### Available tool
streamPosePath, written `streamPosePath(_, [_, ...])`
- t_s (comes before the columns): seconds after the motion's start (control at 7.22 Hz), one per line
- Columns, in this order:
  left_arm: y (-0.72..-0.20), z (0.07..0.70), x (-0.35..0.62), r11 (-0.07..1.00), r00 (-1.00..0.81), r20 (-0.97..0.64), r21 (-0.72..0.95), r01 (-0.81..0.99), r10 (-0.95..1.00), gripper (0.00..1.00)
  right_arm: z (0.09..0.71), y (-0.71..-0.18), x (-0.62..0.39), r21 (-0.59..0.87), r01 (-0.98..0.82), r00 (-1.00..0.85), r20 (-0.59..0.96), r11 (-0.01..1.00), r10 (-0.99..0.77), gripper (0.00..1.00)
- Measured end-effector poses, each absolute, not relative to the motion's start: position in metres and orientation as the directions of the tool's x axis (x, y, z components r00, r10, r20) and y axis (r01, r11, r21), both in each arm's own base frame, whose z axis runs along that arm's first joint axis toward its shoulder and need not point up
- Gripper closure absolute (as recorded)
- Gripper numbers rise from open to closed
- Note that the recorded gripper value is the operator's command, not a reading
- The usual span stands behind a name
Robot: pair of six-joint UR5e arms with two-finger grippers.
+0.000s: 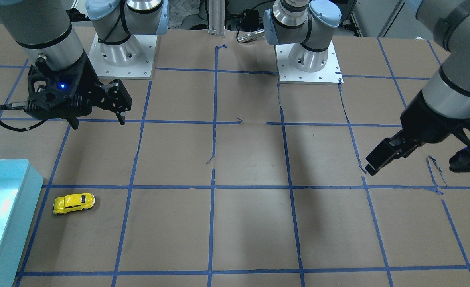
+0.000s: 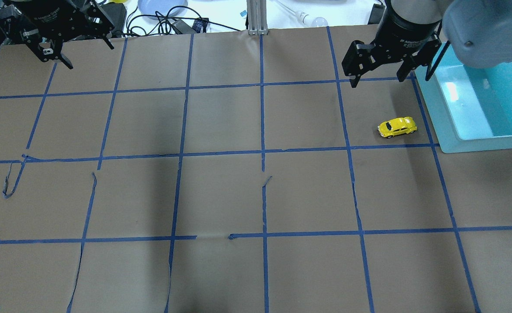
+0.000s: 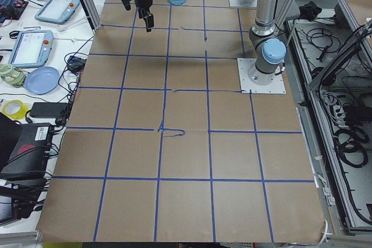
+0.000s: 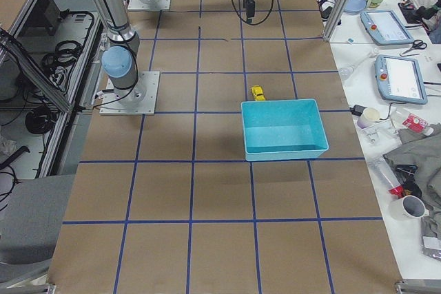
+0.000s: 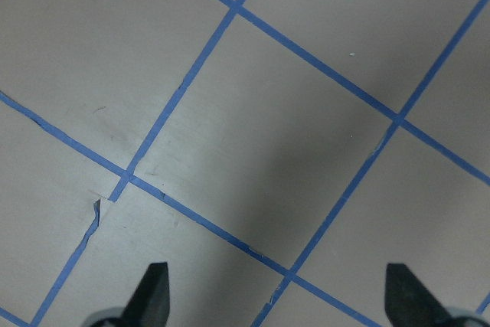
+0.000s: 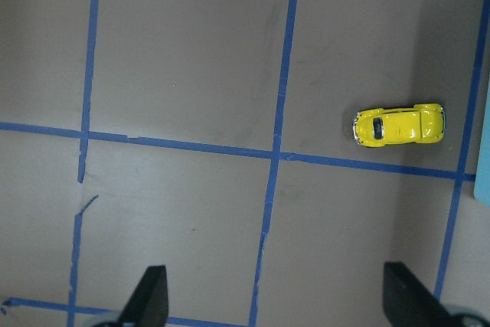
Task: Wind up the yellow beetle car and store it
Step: 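Raise the left gripper while lowering the right gripper toward the car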
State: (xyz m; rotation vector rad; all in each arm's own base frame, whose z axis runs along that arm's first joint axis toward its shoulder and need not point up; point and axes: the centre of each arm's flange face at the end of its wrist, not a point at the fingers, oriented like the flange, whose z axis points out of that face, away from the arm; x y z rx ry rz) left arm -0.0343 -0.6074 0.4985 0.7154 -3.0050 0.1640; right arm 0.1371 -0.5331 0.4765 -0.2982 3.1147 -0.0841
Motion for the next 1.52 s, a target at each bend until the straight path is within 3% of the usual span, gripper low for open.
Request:
streamPosePath(0.42, [-0.581,0.517,-0.05,0.941,-0.948,0.068,-0.115,-0.317,-0.311,0.0,0.437,-0.566,0.078,-0.002,-0.569,-0.822,-0.037,0.822,-0.569,0.0])
streamPosePath(0.83, [-0.555,0.504,-0.063,0.979,-0.982,0.042,-0.088,-0.186,-0.183,0.0,0.367,-0.597,0.032,0.014,-0.915,-0.401,-0.122,0.402,-0.908,0.0])
streamPosePath(1.11, [-0.536,0.493,-0.066,0.993,-0.995,-0.01,-0.067,-0.101,-0.102,0.0,0.313,-0.617,0.015,0.044,-0.977,-0.213,-0.061,0.211,-0.975,0.0])
streamPosePath(1.52, [-0.512,0.495,-0.09,0.997,-0.999,-0.029,-0.064,-0.037,-0.039,0.0,0.252,-0.606,0.012,0.083,-0.996,-0.024,0.035,0.027,-0.999,0.01])
